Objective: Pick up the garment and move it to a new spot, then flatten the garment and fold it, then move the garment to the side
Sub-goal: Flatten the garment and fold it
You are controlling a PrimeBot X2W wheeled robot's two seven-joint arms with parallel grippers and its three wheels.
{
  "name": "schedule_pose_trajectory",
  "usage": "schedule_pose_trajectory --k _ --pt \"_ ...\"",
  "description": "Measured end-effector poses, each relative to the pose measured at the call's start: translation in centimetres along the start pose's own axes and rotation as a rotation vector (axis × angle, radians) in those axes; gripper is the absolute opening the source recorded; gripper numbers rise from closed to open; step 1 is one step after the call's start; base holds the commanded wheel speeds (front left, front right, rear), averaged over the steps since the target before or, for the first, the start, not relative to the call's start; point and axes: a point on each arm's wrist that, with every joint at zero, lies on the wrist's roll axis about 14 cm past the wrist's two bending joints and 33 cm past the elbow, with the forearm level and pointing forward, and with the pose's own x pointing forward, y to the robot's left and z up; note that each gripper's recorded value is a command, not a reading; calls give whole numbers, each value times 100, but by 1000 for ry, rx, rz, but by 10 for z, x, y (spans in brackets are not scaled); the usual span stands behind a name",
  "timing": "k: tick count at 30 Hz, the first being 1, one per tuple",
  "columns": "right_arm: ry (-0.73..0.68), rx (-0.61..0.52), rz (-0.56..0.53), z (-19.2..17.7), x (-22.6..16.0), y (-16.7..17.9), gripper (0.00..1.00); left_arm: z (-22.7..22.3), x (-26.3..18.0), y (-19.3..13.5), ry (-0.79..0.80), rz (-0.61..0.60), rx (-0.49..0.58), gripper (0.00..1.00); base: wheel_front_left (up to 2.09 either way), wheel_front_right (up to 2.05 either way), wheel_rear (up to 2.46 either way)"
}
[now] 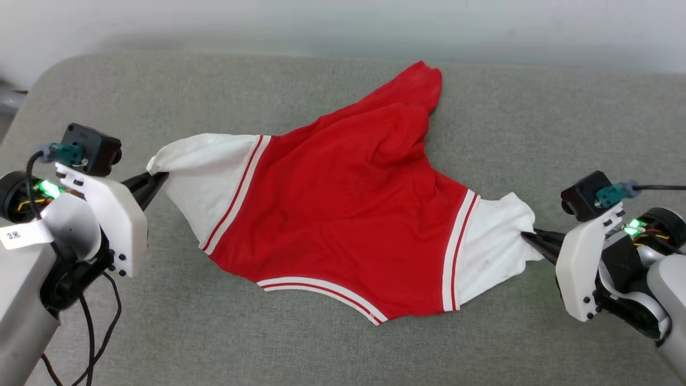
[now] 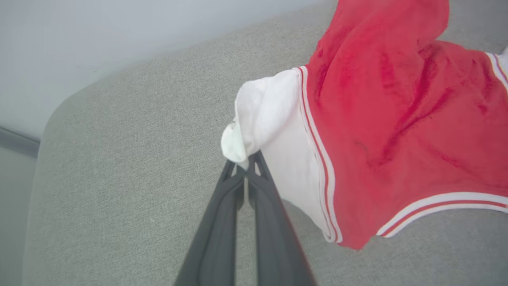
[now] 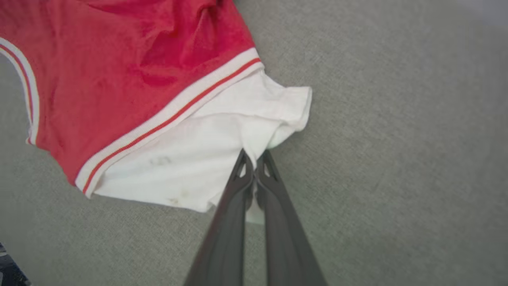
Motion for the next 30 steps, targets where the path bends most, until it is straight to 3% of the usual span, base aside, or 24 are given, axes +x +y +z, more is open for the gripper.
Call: schedule_pose_trajectory --k 6,17,24,30 --pt "-183 -9 -39 37 -41 -3 0 47 -28 -14 -192 -43 -57 0 0 0 0" --pt "-600 -24 -126 139 -144 -8 0 146 -93 -47 -514 -133 -37 0 0 0 0" --pt "-827 -68 -210 201 -206 -18 0 215 -126 -51 -736 -153 -12 0 0 0 0" --pt "-972 -85 -256 248 -235 -28 0 268 -136 -49 -884 -153 7 0 0 0 0"
